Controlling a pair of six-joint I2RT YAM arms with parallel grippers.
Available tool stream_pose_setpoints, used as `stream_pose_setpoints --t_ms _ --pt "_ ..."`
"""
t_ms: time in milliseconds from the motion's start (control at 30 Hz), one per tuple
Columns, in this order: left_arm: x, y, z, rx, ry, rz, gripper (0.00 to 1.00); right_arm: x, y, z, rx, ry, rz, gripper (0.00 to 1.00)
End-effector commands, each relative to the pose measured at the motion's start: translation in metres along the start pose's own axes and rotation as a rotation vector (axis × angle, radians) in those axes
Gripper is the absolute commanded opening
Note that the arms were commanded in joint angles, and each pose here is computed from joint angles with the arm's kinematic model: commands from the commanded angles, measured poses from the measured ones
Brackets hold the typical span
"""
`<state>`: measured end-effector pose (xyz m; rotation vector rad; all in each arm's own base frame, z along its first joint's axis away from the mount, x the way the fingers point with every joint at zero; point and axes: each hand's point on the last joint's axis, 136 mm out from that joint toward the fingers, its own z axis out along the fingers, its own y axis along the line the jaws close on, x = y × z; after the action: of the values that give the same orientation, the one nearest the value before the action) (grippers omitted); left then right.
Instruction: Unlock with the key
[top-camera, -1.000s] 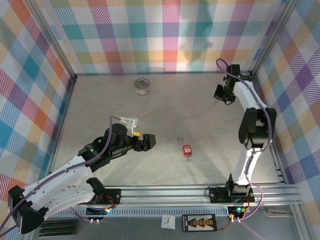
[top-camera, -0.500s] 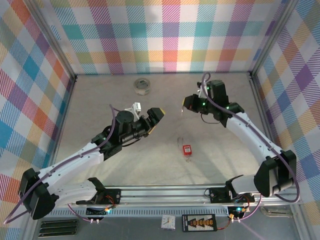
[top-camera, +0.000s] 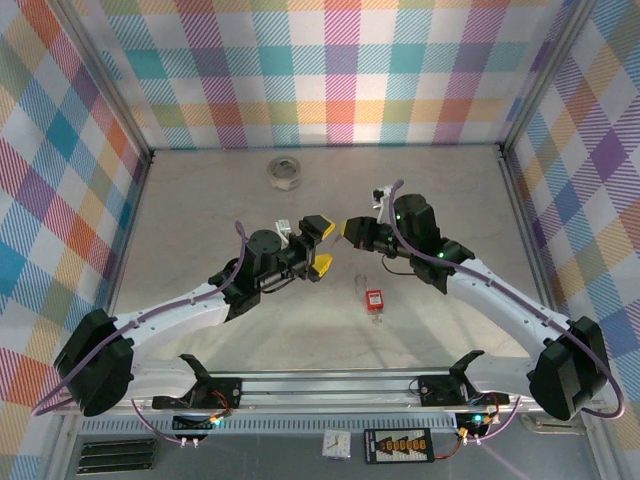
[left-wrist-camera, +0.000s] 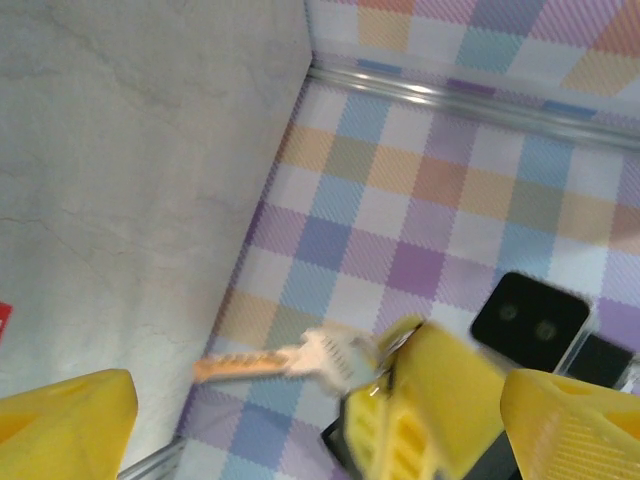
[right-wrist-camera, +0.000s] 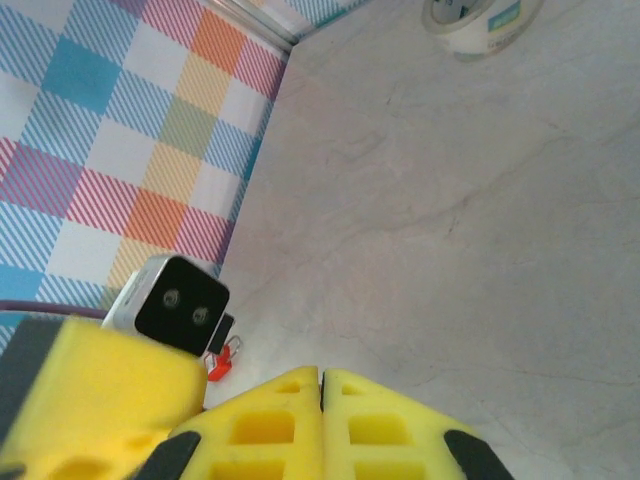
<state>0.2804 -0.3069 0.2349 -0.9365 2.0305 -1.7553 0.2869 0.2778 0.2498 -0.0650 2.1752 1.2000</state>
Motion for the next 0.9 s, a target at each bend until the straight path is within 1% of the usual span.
stream_pose_setpoints --t_ms 0,233,400,533,667,800,867 --pt "0.001 -0.013 0.003 0.081 -0.001 -0.084 0.92 -0.007 0.017 -0.005 -0.054 -0.067 -0.013 0.00" --pt "-0.001 -0.009 0.015 0.081 0.002 -0.112 0.85 0.007 0.025 -0.002 -0.088 -0.053 -0.018 0.00" --pt "-0.006 -0.007 0.014 0.081 -0.015 -0.112 0.73 0.015 0.022 -0.004 -0.082 -0.043 -0.020 0.00" --pt "-0.008 -0.003 0.014 0.072 -0.023 -0.107 0.58 0.021 0.021 -0.006 -0.089 -0.022 -0.025 0.00" --pt "-0.011 0.003 0.013 0.060 -0.031 -0.108 0.45 0.026 0.018 -0.008 -0.086 -0.021 -0.033 0.00" --pt "-0.014 0.009 0.013 0.044 -0.040 -0.103 0.34 0.029 0.019 -0.010 -0.096 -0.013 -0.042 0.00" --pt "-0.015 0.011 0.013 0.038 -0.041 -0.103 0.31 0.031 0.019 -0.011 -0.093 -0.008 -0.049 0.00"
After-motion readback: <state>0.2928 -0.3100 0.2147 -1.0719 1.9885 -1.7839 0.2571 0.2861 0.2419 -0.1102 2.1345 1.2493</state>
